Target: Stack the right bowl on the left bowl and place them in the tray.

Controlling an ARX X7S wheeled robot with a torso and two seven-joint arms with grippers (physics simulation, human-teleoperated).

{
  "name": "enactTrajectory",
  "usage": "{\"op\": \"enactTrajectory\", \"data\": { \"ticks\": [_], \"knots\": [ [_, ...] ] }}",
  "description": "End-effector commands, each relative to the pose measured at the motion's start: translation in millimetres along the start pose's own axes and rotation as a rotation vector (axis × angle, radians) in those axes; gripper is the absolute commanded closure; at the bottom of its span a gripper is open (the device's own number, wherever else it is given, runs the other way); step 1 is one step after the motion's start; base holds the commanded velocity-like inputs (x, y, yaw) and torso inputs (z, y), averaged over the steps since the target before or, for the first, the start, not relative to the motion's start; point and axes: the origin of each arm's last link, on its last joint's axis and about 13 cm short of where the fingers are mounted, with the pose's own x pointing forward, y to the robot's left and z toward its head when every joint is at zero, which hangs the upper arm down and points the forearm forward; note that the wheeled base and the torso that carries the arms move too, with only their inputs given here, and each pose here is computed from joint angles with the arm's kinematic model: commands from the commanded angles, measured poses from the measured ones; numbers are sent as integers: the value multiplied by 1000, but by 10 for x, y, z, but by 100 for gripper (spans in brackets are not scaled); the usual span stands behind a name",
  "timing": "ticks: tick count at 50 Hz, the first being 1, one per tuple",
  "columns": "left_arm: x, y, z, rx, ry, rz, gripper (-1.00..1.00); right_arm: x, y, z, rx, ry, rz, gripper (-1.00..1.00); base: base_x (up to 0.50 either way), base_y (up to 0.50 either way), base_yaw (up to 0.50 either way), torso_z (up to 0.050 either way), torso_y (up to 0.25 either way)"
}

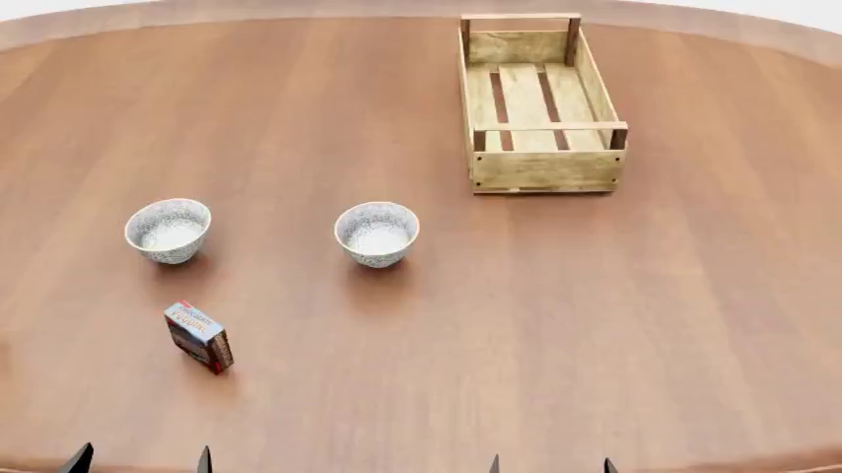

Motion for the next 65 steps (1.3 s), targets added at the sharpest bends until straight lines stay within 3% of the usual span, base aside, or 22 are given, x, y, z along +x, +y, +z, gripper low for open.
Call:
{"op": "enactTrajectory", "data": {
  "ticks": [1,18,34,50,51,52,65],
  "knots": [
    [2,-4,-7,16,-3,6,-100,-11,-1,20,8,-5,-2,-100,0,0,0,0,0],
    [-8,4,20,16,-12,16,-100,-23,6,58,-7,-7,-21,-100,0,0,0,0,0],
    [-20,-3,10,22,-10,19,-100,-46,20,52,-18,-13,-8,-100,0,500,0,0,0],
    [-15,-8,-3,38,-1,36,-100,-63,31,47,-32,-17,-2,-100,0,0,0,0,0],
    [-4,-9,-10,44,2,39,-100,-80,29,-61,-33,29,-2,-100,0,0,0,0,0],
    [-4,-5,-13,41,4,43,-100,-57,27,47,-25,-7,-3,-100,0,0,0,0,0],
    [-2,7,-11,39,12,46,-100,-58,25,100,-43,-17,-41,-100,0,0,0,0,0]
  ]
}}
